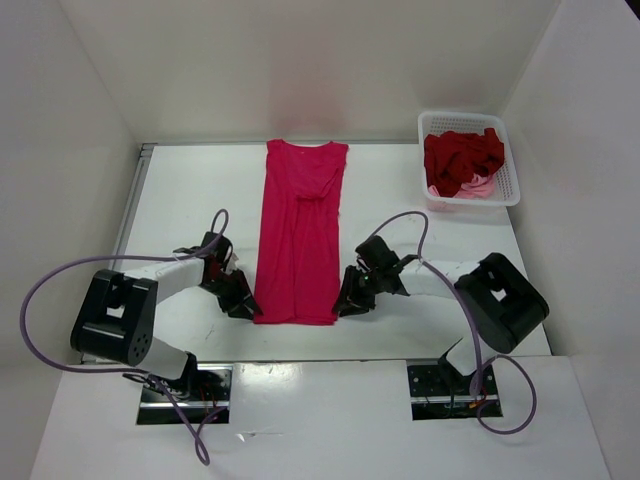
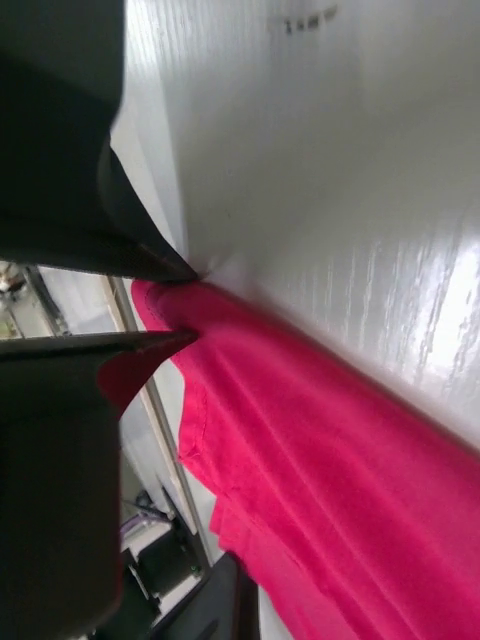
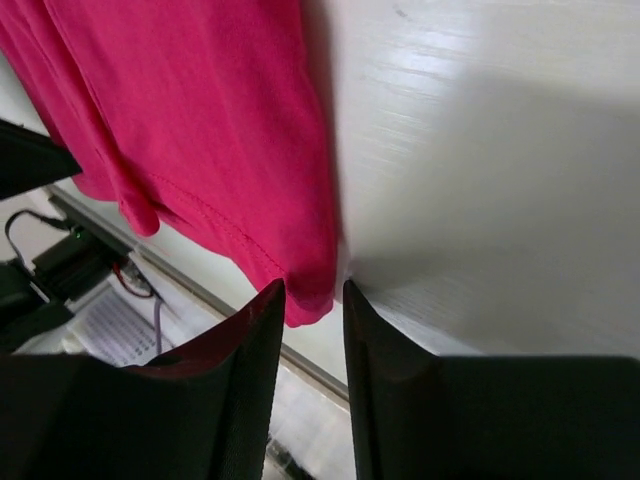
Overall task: Fold and stack the t-shirts
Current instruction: Grab the bottom of the folded rectangular tshirt with both arms, then fold the folded rectangular tshirt in 1/3 of the way
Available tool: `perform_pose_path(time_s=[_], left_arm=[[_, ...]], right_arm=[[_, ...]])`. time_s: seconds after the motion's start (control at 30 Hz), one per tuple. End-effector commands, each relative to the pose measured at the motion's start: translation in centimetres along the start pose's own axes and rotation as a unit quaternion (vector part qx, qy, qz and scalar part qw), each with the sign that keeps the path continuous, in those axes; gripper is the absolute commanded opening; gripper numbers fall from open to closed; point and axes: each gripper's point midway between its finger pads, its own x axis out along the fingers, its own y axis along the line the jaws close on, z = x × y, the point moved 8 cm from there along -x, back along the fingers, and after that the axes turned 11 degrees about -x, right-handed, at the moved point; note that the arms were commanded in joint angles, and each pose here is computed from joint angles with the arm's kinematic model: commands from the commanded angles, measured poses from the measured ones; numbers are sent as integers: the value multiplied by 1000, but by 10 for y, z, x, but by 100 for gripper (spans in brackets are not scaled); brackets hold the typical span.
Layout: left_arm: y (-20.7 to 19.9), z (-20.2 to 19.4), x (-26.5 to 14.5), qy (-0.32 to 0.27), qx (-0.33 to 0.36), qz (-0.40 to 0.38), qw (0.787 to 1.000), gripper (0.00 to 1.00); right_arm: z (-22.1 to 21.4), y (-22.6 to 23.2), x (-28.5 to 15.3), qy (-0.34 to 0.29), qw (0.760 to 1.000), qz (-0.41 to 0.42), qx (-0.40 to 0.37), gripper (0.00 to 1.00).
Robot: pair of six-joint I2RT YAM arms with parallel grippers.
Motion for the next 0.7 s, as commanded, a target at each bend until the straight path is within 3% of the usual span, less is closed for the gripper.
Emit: perform_pose_path(time_s=[0.0, 0.07, 0.2, 0.23, 0.5, 0.67], left_arm=[[2, 2, 7, 3, 14, 0, 1000, 32], [0, -2, 7, 18, 22, -9, 1000, 21], [-4, -10, 2, 32, 36, -14, 999, 5], [-4, -15, -2, 33, 41, -14, 998, 0], [-13, -44, -58, 30, 91, -21, 995, 0], [-67, -3, -90, -48, 101, -79, 991, 0]], right_arm=[[3, 4, 7, 5, 1000, 9, -14, 34], [-1, 4, 9, 14, 1000, 10, -20, 31], [-5, 8, 2, 20, 999, 14, -23, 0], [-11, 7, 0, 18, 999, 3, -26, 0], [-58, 21, -48, 56, 997, -2, -48, 0], [17, 34, -88, -52, 997, 14, -60, 0]])
